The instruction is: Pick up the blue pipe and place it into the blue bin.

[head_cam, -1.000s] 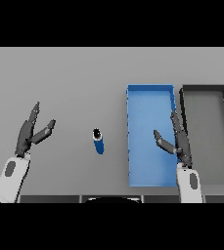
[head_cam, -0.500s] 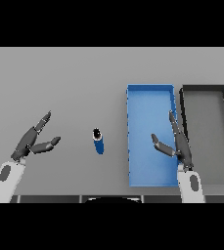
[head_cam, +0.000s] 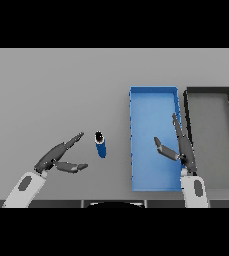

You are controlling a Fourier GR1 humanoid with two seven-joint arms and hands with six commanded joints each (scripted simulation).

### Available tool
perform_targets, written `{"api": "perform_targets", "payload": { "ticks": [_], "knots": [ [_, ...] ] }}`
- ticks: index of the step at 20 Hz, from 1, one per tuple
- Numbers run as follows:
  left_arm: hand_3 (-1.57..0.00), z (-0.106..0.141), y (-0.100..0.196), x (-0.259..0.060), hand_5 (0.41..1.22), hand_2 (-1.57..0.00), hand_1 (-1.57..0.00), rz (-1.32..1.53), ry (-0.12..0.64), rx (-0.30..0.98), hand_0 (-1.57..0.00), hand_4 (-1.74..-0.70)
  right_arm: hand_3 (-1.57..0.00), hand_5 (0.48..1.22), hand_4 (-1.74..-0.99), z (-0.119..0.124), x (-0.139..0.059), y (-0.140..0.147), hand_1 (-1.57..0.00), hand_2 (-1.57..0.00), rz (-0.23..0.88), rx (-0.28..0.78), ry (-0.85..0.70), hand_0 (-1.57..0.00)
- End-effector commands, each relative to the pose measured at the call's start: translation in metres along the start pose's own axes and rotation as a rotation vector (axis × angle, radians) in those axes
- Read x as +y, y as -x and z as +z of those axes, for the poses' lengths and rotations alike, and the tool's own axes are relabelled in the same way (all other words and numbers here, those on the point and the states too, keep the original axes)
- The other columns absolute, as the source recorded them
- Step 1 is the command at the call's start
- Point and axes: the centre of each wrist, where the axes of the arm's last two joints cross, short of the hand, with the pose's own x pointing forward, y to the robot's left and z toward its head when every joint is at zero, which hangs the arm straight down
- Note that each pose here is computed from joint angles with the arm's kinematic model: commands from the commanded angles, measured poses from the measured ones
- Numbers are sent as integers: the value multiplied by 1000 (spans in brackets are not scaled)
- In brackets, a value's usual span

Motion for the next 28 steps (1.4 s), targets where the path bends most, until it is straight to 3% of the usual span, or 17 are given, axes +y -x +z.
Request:
{"api": "perform_targets", "payload": {
  "ticks": [1, 5, 9, 16, 19, 21, 22, 23, 25, 28],
  "knots": [
    [1, -3, 1, -8, 452, 1, 1, 10, 13, -1, 1, -1144, 1, 618, -1205, 0, 2, 1, 1, 1, -2, -2, -4, 1],
    [1, -29, 4, -24, 459, 1, 1, 19, 25, -41, 1, -1154, 1, 624, -1214, 0, -7, 1, 1, 1, 1, 7, 5, 1],
    [1, -55, 1, -39, 460, 1, 1, 49, 21, -76, 1, -1145, 1, 625, -1205, 4, -3, 1, 1, 1, 3, 3, 2, 1],
    [1, -84, 11, -55, 420, 1, 1, 23, 34, -35, 1, -1062, 1, 645, -1214, 5, -9, 7, 1, 1, 13, -2, 13, 1],
    [1, -91, 7, -63, 463, 1, 1, 61, 38, -84, 1, -1107, 1, 650, -1207, 11, -12, 7, 1, 1, 14, -21, 11, 1],
    [-121, -94, 9, -70, 550, -151, -41, 129, 34, -110, 1, -1186, 1, 655, -1213, 10, -11, 6, 1, 1, 22, -15, 10, 1],
    [-276, -96, 8, -71, 613, -308, -156, 155, 28, -117, -10, -1243, 1, 655, -1217, 8, -9, 4, 1, 1, 8, -20, 10, 1],
    [-535, -96, 8, -72, 735, -485, -319, 188, 24, -134, -125, -1281, 1, 656, -1220, 7, -9, 6, 1, 1, 9, -10, 8, 1],
    [-908, -99, 8, -72, 910, -865, -752, 203, 6, -141, -602, -1439, 1, 657, -1219, 6, -8, 4, 1, 1, 12, -18, 6, 1],
    [-1194, -97, 6, -80, 1062, -1210, -1151, 206, 25, -141, -1075, -1580, 1, 660, -1233, 4, -11, 5, 1, 1, -4, -1, 8, 1]
  ]
}}
